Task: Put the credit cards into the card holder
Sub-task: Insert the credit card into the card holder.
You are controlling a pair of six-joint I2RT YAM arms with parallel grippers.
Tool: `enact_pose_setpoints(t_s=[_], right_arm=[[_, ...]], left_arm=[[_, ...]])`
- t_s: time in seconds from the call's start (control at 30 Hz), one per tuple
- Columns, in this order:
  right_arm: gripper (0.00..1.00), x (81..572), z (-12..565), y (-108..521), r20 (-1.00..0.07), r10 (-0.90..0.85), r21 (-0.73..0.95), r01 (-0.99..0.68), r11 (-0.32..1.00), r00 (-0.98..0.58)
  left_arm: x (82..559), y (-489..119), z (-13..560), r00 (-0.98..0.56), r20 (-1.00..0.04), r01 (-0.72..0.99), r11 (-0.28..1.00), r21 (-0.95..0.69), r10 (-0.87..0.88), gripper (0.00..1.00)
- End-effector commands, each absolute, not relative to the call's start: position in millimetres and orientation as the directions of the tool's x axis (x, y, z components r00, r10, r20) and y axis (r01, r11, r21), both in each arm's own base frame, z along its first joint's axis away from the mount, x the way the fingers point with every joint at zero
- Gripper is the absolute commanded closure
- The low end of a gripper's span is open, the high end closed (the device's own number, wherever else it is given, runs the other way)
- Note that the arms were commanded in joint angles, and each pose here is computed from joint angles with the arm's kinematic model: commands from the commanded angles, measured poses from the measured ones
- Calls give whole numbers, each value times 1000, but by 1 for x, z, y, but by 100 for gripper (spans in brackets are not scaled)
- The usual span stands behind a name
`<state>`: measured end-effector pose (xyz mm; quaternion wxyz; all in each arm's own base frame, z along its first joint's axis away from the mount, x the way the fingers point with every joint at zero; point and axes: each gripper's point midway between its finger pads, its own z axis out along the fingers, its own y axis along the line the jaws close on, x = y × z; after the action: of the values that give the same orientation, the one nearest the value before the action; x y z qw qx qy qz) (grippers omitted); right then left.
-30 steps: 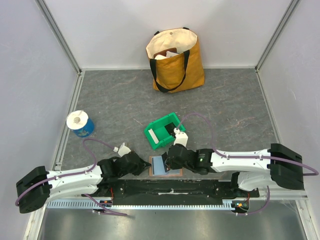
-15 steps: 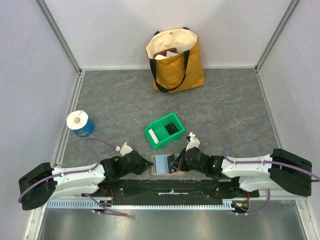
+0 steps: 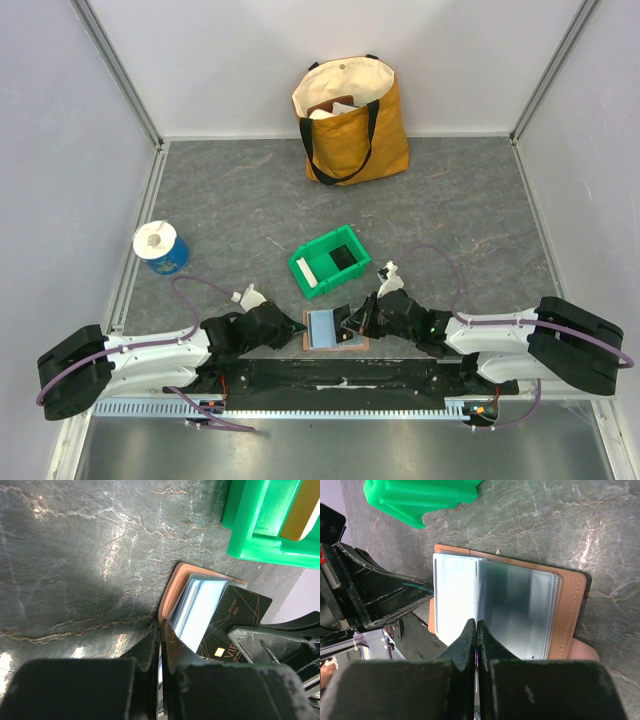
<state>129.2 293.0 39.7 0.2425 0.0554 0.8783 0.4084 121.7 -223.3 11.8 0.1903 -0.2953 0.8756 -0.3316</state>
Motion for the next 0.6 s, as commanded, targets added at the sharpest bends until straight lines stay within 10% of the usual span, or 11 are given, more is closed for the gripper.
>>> enact_pose_setpoints(t_s=[0.0, 0.57], right_arm=[[100, 129, 45, 294, -362, 315, 774, -95, 626, -877], [100, 116, 38, 305, -279, 291, 834, -80, 546, -915]], left_arm=[[102, -188, -26, -797, -210, -389, 747, -540, -567, 98], [104, -192, -24, -797, -212, -379, 741, -554, -566, 98]])
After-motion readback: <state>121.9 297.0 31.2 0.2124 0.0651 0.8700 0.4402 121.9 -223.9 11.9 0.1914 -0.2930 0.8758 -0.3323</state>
